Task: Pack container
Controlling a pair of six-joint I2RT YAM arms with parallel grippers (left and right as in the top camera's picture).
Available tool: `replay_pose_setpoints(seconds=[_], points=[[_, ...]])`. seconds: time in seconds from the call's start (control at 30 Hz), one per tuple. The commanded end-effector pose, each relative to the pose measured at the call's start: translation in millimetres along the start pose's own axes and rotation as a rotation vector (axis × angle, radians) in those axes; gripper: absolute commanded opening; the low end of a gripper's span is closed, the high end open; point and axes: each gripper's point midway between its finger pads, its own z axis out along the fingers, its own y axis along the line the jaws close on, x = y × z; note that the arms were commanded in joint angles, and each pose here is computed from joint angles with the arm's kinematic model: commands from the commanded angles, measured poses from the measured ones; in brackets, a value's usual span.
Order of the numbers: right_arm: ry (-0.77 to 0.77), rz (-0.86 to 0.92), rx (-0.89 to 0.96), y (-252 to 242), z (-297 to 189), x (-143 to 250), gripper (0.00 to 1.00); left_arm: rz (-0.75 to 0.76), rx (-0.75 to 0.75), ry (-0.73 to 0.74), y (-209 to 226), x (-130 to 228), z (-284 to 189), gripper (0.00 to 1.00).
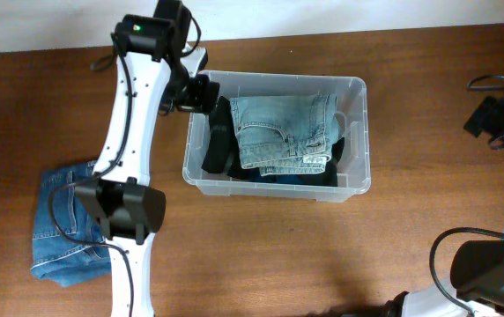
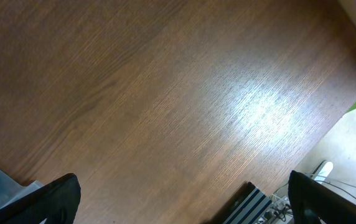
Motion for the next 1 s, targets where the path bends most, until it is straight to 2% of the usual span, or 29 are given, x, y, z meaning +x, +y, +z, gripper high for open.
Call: replay_pose_setpoints(seconds=[0.0,0.57,0.73,0.87,0.97], points=[[0.001,-0.003,0.014,-2,2,-1,0.98,-0.013,-0.038,0.019,10,2,11,0.72],[0.001,-0.003,0.014,-2,2,-1,0.98,-0.036,-0.062,0.099,25,13,59,0.70],[0.001,-0.003,0.014,-2,2,-1,0.99,-0.035,-0.062,0.093,25,11,61,0.51],[0.001,-0.003,0.014,-2,2,-1,0.98,-0.035,-0.062,0.092,25,11,61,0.43],[0.001,-0.003,0.014,-2,2,-1,0.98,-0.035,-0.062,0.092,25,11,61,0.31]])
